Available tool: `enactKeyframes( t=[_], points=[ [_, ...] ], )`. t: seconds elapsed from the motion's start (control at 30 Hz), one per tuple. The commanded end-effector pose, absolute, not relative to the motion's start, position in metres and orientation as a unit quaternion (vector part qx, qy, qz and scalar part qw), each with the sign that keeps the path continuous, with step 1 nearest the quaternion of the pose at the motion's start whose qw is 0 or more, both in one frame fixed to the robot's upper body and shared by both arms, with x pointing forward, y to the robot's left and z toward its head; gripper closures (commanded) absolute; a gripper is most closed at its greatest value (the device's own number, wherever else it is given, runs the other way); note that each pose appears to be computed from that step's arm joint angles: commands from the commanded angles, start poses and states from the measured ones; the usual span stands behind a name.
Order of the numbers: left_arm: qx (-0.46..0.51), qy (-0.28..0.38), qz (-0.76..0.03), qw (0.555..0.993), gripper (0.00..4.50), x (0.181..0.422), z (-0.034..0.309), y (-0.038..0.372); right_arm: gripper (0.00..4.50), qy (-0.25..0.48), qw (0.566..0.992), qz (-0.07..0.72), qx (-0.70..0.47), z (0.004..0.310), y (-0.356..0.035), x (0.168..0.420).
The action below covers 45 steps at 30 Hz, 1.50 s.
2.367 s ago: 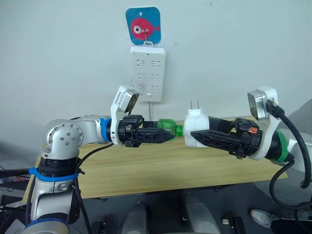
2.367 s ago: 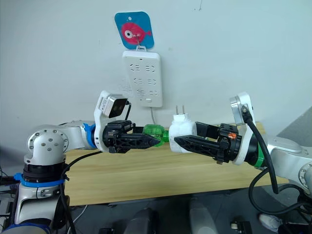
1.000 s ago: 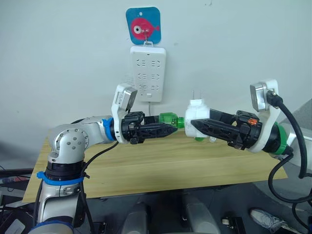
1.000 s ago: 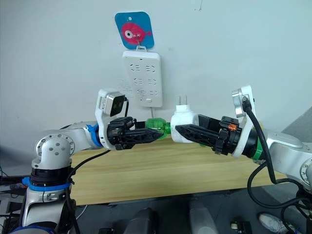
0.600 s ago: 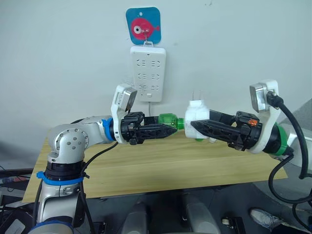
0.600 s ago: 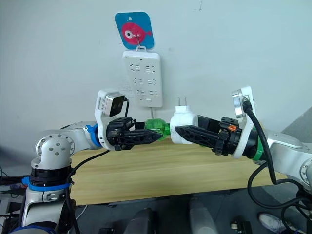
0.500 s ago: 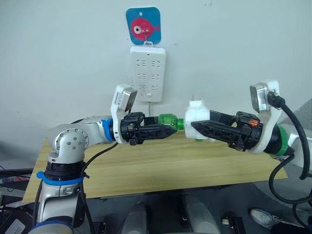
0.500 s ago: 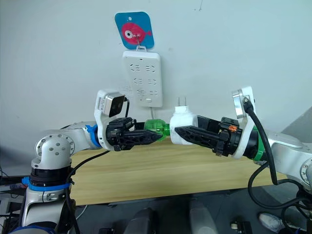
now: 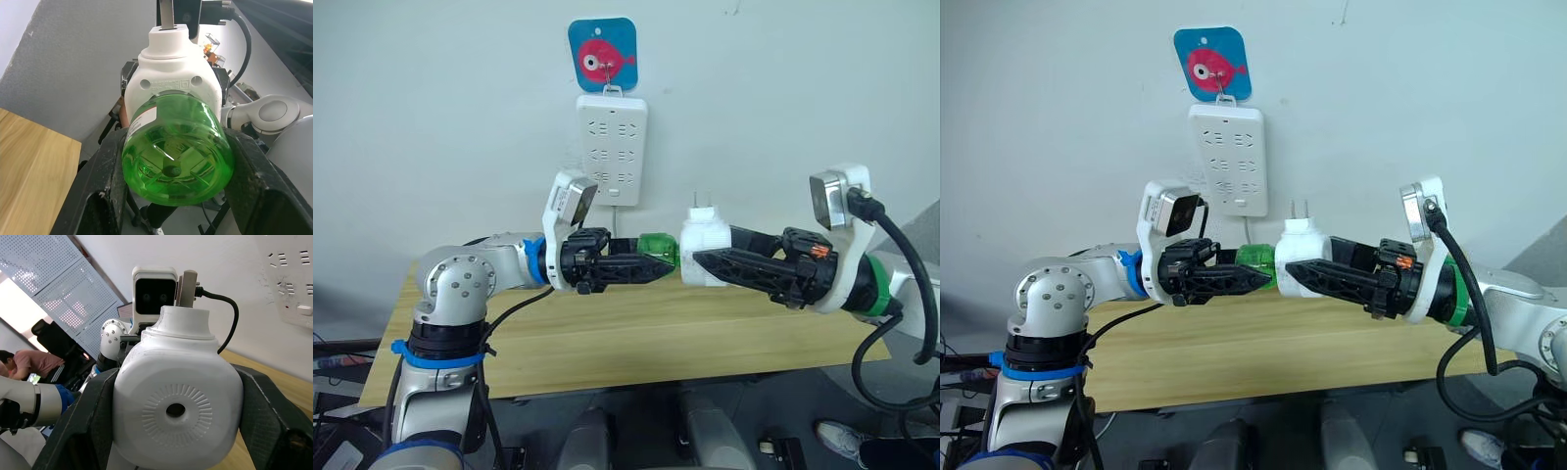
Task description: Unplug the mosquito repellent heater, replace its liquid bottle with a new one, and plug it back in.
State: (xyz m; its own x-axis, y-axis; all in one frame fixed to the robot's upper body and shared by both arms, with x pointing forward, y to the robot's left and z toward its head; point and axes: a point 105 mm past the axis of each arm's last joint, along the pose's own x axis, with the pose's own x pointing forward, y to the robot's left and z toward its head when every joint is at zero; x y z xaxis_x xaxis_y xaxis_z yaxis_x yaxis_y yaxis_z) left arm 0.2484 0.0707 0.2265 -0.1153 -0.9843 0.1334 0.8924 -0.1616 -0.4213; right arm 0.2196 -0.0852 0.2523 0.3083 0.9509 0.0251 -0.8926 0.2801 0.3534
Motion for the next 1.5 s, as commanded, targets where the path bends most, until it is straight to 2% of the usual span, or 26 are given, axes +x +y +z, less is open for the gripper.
enactKeyframes(
  t=[0.03, 0.17, 0.2, 0.3, 0.7, 0.97, 1.5],
  points=[
    [-0.174, 0.113, -0.771, 0.601, 2.21, 0.231, 0.231, 0.057, 1.49, 0.104, 0.780, 0.607, 0.109, 0.250, -0.071, 0.204],
    [-0.174, 0.112, -0.767, 0.607, 2.21, 0.233, 0.228, 0.056, 1.49, 0.119, 0.779, 0.605, 0.114, 0.248, -0.070, 0.203],
    [-0.174, 0.112, -0.766, 0.609, 2.21, 0.234, 0.228, 0.056, 0.76, 0.121, 0.780, 0.604, 0.114, 0.248, -0.070, 0.203],
    [-0.175, 0.111, -0.761, 0.615, 2.21, 0.236, 0.226, 0.055, 0.00, 0.123, 0.782, 0.599, 0.115, 0.247, -0.071, 0.204],
    [-0.186, 0.108, -0.751, 0.624, 2.21, 0.241, 0.227, 0.051, 0.00, 0.128, 0.788, 0.588, 0.128, 0.249, -0.075, 0.206],
    [-0.226, 0.116, -0.756, 0.603, 2.21, 0.238, 0.233, 0.055, 0.00, 0.161, 0.771, 0.598, 0.146, 0.246, -0.080, 0.200],
    [-0.278, 0.112, -0.731, 0.613, 2.21, 0.250, 0.233, 0.059, 0.00, 0.185, 0.757, 0.619, 0.097, 0.240, -0.083, 0.185]
  ],
)
